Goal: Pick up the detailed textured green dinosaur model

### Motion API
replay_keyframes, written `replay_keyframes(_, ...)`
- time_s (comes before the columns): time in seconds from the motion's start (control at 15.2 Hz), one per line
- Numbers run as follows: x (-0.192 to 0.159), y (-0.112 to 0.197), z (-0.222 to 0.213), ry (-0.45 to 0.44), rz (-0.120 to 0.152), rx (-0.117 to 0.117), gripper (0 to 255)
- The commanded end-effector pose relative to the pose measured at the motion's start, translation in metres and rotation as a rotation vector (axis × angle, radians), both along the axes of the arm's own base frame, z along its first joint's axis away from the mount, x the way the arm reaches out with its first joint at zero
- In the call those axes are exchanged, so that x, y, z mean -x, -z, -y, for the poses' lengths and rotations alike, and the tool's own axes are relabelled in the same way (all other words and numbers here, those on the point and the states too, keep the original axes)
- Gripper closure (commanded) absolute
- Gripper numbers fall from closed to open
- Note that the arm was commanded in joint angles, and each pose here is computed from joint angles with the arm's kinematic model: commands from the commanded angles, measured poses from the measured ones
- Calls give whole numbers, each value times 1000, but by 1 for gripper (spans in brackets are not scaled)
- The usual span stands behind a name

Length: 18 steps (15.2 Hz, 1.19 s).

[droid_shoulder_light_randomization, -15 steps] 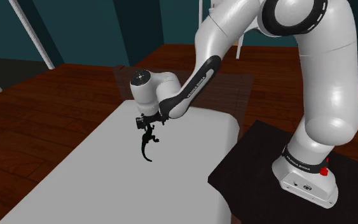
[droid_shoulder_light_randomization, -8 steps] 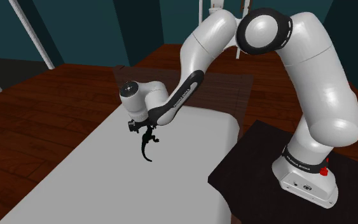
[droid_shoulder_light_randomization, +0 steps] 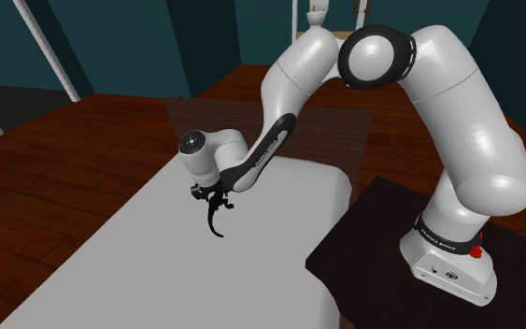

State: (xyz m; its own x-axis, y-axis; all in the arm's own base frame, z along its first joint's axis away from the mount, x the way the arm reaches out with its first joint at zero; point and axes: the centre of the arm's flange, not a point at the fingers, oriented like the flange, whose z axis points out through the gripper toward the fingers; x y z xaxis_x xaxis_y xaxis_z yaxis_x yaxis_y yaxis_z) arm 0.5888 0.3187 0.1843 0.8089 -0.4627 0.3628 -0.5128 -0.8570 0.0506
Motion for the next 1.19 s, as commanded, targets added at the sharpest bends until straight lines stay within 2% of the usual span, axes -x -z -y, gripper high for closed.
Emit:
replay_keyframes(0.0,0,1,0,0,0,0,255)
replay_keyframes(0.53,1,1,0,0,0,0,255)
replay_keyframes(1.12,1,-46,0,0,0,0,255)
